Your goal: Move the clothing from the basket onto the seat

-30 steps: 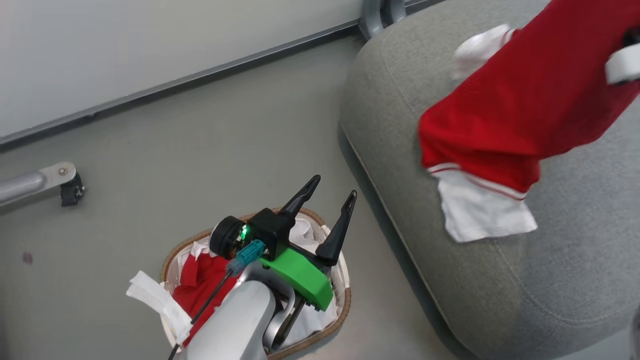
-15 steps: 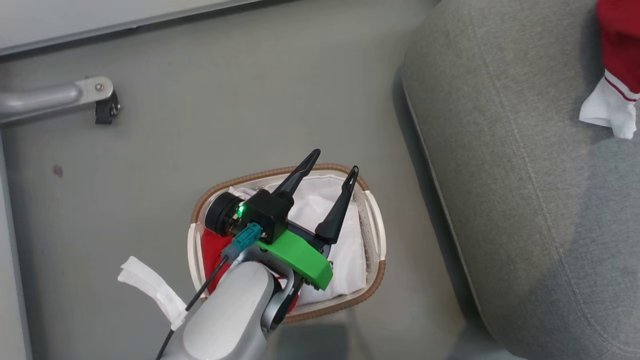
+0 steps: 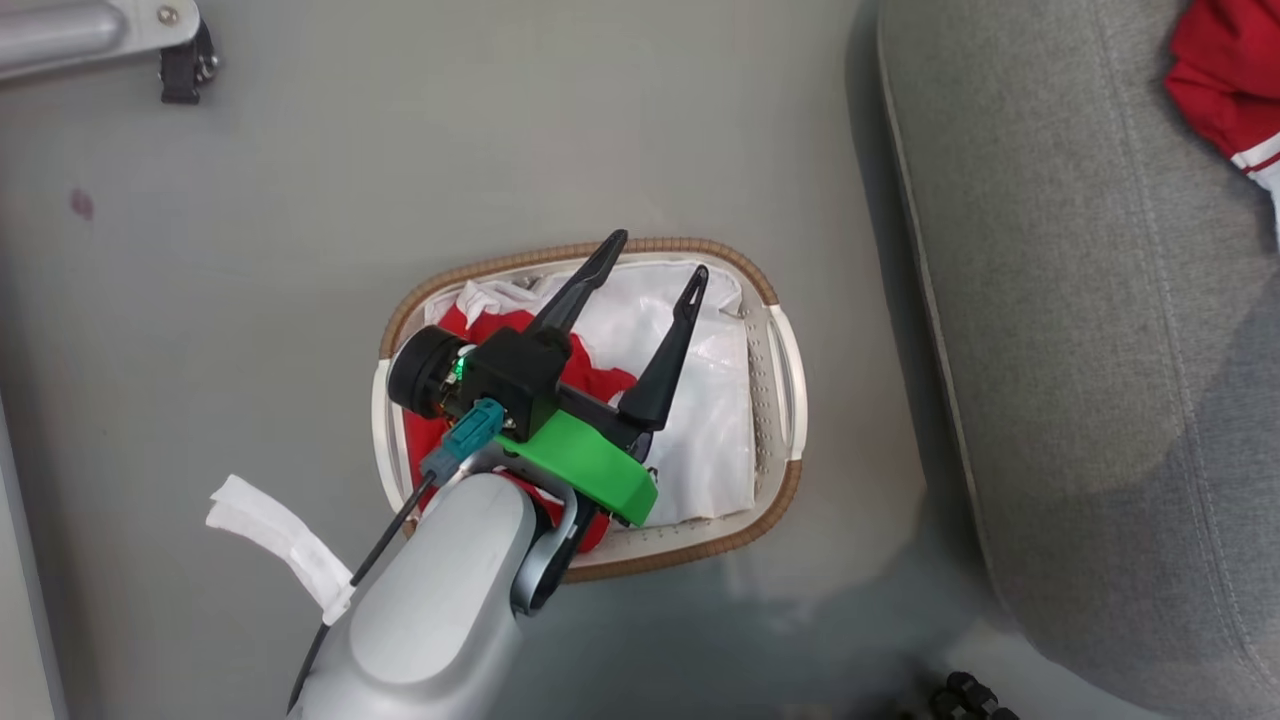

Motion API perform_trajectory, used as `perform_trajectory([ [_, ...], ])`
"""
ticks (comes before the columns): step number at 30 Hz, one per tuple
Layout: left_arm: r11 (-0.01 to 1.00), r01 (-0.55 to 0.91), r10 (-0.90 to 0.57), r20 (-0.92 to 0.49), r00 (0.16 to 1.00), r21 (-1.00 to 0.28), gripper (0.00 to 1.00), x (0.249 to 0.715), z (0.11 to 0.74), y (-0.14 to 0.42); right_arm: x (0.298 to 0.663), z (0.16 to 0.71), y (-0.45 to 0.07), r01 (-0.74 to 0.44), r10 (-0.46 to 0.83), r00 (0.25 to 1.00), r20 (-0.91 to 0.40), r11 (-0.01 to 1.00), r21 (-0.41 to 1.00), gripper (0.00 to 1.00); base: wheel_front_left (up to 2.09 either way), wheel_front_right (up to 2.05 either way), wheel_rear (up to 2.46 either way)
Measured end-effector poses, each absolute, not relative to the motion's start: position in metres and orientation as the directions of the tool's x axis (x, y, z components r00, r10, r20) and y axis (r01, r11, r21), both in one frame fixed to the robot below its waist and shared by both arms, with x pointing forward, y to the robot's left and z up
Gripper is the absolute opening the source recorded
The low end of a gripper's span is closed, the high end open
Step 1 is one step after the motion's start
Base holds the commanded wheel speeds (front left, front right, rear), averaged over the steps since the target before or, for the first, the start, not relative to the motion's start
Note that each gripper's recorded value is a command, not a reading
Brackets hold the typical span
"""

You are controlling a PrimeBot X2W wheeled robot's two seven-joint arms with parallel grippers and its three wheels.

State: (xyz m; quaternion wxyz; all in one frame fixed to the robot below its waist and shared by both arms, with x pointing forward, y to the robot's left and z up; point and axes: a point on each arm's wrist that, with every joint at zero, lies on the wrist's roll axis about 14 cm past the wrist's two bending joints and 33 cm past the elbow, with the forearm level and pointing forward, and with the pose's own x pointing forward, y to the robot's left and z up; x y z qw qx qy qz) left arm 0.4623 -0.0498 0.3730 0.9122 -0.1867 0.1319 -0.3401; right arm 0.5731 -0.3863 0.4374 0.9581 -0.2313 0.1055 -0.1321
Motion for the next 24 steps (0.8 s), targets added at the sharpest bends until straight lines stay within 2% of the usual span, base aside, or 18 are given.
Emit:
perform_trajectory([
  [5, 0.703, 0.559, -0.667, -0.134, 0.733, -0.439, 1.0, 0.464, 0.36, -0.05, 0.556, 0.409, -0.388, 0.185, -0.315, 0.927, -0.204, 0.857, -0.482, 0.0, 0.0, 0.0, 0.0],
  [7, 0.7, 0.56, -0.669, -0.134, 0.731, -0.443, 1.0, 0.464, 0.359, -0.052, 0.551, 0.413, -0.392, 0.192, -0.323, 0.926, -0.195, 0.848, -0.494, 0.28, 0.0, 0.0, 0.0],
  [8, 0.699, 0.561, -0.67, -0.134, 0.73, -0.444, 1.0, 0.464, 0.359, -0.053, 0.548, 0.414, -0.393, 0.193, -0.325, 0.926, -0.193, 0.845, -0.498, 0.82, 0.0, 0.0, 0.0],
  [9, 0.698, 0.562, -0.672, -0.133, 0.729, -0.444, 1.0, 0.464, 0.36, -0.053, 0.545, 0.415, -0.394, 0.195, -0.327, 0.926, -0.19, 0.843, -0.502, 1.0, 0.0, 0.0, 0.0],
  [24, 0.706, 0.571, -0.655, -0.081, 0.751, -0.419, 1.0, 0.461, 0.395, -0.048, 0.49, 0.431, -0.381, 0.196, -0.31, 0.935, -0.172, 0.857, -0.477, 1.0, 0.0, 0.0, 0.0],
])
